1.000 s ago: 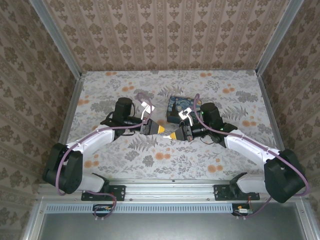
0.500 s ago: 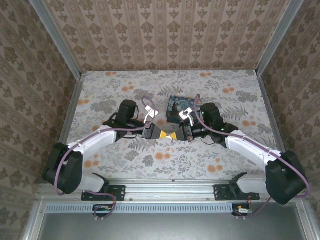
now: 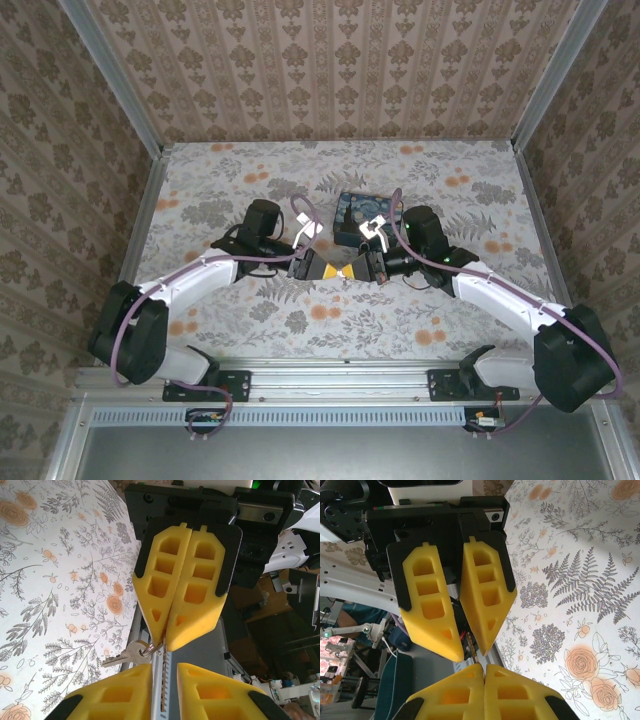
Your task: Unlock the padlock with the key
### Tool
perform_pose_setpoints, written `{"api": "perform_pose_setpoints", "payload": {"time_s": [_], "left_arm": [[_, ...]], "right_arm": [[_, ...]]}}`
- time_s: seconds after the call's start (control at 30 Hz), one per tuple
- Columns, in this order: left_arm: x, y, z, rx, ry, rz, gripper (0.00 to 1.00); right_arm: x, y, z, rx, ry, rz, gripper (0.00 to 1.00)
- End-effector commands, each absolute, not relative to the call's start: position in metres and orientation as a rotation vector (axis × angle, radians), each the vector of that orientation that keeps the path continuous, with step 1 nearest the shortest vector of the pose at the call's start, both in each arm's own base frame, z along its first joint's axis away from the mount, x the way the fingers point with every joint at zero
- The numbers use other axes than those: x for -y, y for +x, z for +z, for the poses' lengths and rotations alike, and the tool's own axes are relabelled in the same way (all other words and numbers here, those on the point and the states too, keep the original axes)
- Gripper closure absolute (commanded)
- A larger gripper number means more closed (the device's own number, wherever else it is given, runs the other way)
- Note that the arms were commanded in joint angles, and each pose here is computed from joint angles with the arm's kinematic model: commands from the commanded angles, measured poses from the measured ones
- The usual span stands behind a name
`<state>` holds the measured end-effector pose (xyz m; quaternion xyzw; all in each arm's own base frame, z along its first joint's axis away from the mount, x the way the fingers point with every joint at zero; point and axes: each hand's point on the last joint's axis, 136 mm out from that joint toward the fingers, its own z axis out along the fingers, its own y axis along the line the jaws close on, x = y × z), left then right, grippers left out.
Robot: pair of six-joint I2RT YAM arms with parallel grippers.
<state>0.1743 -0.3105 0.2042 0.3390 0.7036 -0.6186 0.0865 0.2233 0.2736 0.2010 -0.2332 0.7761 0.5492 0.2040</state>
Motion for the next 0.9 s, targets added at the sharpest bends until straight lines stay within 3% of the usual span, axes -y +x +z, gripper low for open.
{"api": "perform_pose_setpoints", "payload": {"time_s": [0.0,0.13,0.23,0.37,0.47,0.63,0.87], "left_arm": [[0.314,0.173,0.214,-2.043,1.058,-1.861,0.82],[0.313,0.172,0.215,-2.041,1.060,-1.868,1.00],[0.314,0.175,0.214,-2.069,1.020,-1.874,1.00],[0.311,0.190,0.215,-2.118,0.839,-1.951,1.00],[0.305,0.199,0.218,-2.151,0.712,-1.997,1.00],[0.304,0.203,0.230,-2.197,0.618,-2.025,1.00],[0.293,0.207,0.223,-2.335,0.445,-1.964,1.00]], "right_arm": [[-0.274,0.226,0.216,-2.115,-0.677,1.516,1.00],[-0.274,0.226,0.217,-2.114,-0.681,1.517,1.00],[-0.273,0.227,0.216,-2.121,-0.690,1.498,1.00],[-0.262,0.233,0.209,-2.149,-0.751,1.310,0.62],[-0.248,0.249,0.212,-2.107,-0.799,1.077,0.50],[-0.256,0.255,0.221,-1.771,-1.009,0.862,0.45],[-0.259,0.273,0.229,-1.577,-1.025,0.557,0.47]]}}
